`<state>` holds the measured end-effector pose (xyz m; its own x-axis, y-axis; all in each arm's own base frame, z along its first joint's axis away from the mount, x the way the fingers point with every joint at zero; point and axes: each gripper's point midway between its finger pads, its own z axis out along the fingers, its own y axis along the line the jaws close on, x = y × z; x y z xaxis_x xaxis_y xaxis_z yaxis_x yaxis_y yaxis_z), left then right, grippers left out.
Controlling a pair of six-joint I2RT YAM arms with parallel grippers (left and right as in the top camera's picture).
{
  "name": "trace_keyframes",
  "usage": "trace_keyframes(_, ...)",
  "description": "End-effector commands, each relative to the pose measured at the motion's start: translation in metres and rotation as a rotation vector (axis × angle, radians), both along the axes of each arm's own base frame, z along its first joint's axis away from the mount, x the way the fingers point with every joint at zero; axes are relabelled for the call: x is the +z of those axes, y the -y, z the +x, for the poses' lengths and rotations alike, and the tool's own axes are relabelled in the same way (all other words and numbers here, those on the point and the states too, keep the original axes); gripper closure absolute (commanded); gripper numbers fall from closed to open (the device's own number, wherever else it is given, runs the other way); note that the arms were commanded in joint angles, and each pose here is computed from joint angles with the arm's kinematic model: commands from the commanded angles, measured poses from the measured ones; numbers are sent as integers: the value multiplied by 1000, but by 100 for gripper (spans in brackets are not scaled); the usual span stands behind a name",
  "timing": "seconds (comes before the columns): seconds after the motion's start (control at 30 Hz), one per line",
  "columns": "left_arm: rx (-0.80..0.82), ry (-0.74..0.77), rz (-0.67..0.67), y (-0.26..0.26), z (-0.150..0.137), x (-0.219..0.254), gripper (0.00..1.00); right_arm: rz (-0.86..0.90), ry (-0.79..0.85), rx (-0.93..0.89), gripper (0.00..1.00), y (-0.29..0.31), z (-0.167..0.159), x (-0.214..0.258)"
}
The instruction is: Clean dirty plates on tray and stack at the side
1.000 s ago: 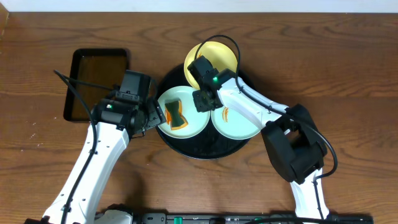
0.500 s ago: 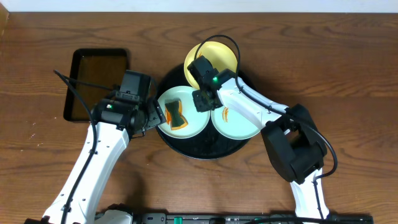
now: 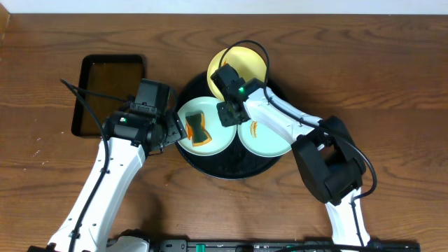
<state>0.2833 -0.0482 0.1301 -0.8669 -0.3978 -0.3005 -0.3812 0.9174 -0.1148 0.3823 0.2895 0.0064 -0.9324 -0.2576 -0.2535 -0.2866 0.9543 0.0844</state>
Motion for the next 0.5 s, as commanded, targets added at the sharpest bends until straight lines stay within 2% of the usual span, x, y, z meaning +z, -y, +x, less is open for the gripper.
trace_keyframes(0.0,6,-9,7,-2,-1,-2,19,-21,-11,10,98,0,-4,-9)
trace_keyframes(0.27,41,1,-15,0,1,-1,19,-21,-11,11,99,0,-4,-9)
trace_keyframes(0.43,7,-10,-123,19,0,-1,19,-19,-8,10,99,0,-4,-8)
trace_keyframes(0.47,0,-13,-143,23,0,0,22,-18,-8,10,99,0,-3,-8)
